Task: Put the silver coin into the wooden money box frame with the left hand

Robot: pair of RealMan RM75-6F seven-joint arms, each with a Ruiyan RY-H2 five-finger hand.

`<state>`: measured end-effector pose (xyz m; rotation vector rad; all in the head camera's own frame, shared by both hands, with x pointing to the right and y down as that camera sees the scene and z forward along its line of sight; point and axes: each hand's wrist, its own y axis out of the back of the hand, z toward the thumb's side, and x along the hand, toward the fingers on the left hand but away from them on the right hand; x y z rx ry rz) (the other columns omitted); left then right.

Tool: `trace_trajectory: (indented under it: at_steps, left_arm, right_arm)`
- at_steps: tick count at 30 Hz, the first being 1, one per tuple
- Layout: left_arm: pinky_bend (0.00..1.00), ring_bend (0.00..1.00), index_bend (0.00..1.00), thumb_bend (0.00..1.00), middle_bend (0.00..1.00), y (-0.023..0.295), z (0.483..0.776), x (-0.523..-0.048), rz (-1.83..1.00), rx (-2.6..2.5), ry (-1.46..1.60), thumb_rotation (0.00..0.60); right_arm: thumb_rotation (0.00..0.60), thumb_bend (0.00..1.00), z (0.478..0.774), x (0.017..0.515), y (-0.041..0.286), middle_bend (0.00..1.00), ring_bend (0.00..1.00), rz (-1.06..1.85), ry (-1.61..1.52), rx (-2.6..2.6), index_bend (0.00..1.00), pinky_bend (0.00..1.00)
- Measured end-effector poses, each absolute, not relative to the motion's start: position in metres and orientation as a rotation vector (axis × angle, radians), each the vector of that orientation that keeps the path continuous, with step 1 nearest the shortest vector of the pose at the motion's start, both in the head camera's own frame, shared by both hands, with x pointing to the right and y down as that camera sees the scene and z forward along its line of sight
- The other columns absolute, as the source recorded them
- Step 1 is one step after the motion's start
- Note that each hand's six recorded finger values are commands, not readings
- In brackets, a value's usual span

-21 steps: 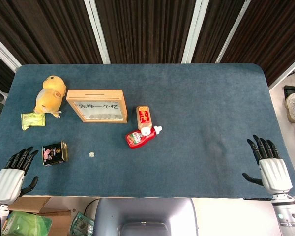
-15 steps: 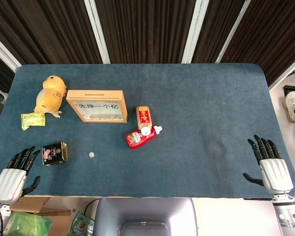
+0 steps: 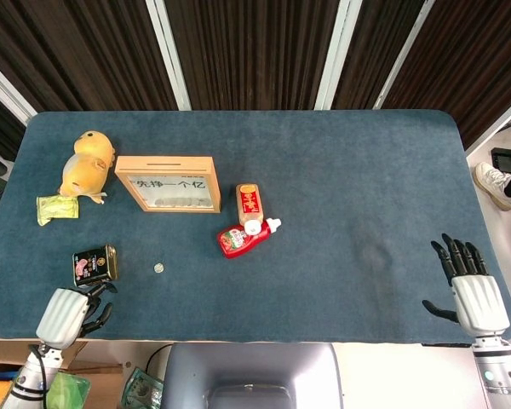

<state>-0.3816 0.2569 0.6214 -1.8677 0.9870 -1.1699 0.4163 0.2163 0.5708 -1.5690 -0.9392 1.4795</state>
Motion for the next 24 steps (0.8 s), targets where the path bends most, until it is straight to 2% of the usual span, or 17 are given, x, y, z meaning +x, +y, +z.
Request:
trace_trajectory:
  at_steps: [6, 13, 24]
  left_arm:
    - [1.0, 1.0, 0.47, 0.41, 1.0, 0.258, 0.663, -0.348, -1.245, -1.846, 0.928, 0.6]
    - [1.0, 1.0, 0.45, 0.39, 1.0, 0.242, 0.707, -0.32, -1.391, -1.764, 0.849, 0.6]
    - [1.0, 1.0, 0.43, 0.39, 1.0, 0.226, 0.728, -0.307, -1.455, -1.672, 0.832, 0.6]
  right_arm:
    - [0.6, 0.16, 0.57, 0.42, 0.214, 0.0, 0.0, 1.492, -0.961, -1.57, 0.0, 0.0]
    - [0.6, 0.16, 0.57, 0.421, 0.214, 0.0, 0.0, 1.496, -0.955, -1.576, 0.0, 0.0]
    - [0.6, 0.16, 0.571, 0.422, 0.213, 0.0, 0.0, 1.509, -0.953, -1.579, 0.0, 0.0]
